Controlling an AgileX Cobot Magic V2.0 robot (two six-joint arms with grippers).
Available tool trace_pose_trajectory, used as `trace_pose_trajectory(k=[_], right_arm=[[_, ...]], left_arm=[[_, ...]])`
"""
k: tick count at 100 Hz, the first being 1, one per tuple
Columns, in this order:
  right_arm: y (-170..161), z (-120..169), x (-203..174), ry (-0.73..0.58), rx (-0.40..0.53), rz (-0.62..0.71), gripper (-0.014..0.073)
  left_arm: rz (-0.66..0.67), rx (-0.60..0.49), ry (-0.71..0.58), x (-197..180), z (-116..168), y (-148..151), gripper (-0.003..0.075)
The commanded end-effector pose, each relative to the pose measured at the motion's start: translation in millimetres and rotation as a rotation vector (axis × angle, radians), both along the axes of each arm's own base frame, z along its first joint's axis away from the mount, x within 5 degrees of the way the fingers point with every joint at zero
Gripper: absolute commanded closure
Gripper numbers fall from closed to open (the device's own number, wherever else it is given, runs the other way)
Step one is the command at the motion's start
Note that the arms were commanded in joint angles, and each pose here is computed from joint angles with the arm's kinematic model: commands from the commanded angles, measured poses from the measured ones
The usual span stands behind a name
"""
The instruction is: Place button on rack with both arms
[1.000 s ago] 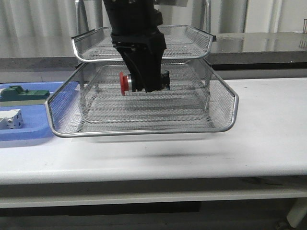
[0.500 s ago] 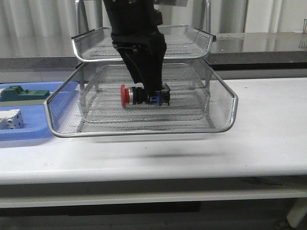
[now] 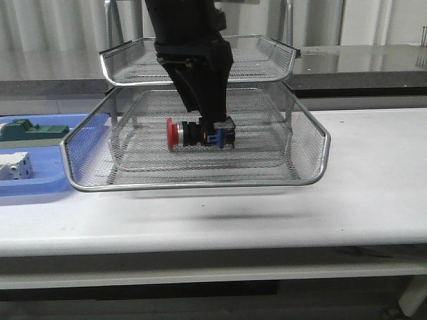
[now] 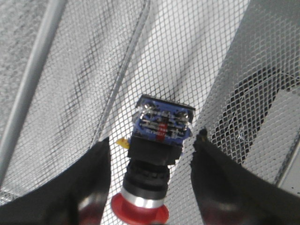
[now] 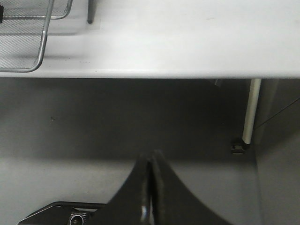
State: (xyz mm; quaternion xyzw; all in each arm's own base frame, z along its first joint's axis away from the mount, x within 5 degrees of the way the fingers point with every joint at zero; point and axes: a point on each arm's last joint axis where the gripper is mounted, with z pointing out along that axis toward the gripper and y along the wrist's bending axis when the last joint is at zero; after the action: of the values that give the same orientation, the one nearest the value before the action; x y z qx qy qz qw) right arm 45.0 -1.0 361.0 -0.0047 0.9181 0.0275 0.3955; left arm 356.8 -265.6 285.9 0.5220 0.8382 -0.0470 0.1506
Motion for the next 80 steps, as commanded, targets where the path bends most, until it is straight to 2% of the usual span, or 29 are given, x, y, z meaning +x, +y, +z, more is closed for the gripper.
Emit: trace_pose_trajectory(k=[1, 17, 49, 66, 80], right_arm=[[-1.1, 9.9, 2.0, -0.053, -0.006, -0.009, 0.0663], [-1.1, 9.9, 2.0, -0.053, -0.006, -0.009, 0.0663], [-1.1, 9.9, 2.0, -0.053, -0.006, -0.009, 0.0663], [-1.1, 9.9, 2.0, -0.053, -0.006, -0.009, 0.0663], [-1.1, 9.9, 2.0, -0.053, -0.006, -0.009, 0.0663]], left_arm=[[0.002, -0.081, -0.077, -19.5, 53.1, 6.8, 0.0342], [0.014, -0.121, -0.133, -29.6, 81.9, 19.7, 0.0342], [0.207, -0.212, -0.230, -34.1, 134.8, 79.2, 0.0345], [0.329, -0.243, -0.244, -36.0, 147.8, 112.4, 0.0345], [0.382, -0.233, -0.232, -42.3, 146.0, 131.3, 0.0345]])
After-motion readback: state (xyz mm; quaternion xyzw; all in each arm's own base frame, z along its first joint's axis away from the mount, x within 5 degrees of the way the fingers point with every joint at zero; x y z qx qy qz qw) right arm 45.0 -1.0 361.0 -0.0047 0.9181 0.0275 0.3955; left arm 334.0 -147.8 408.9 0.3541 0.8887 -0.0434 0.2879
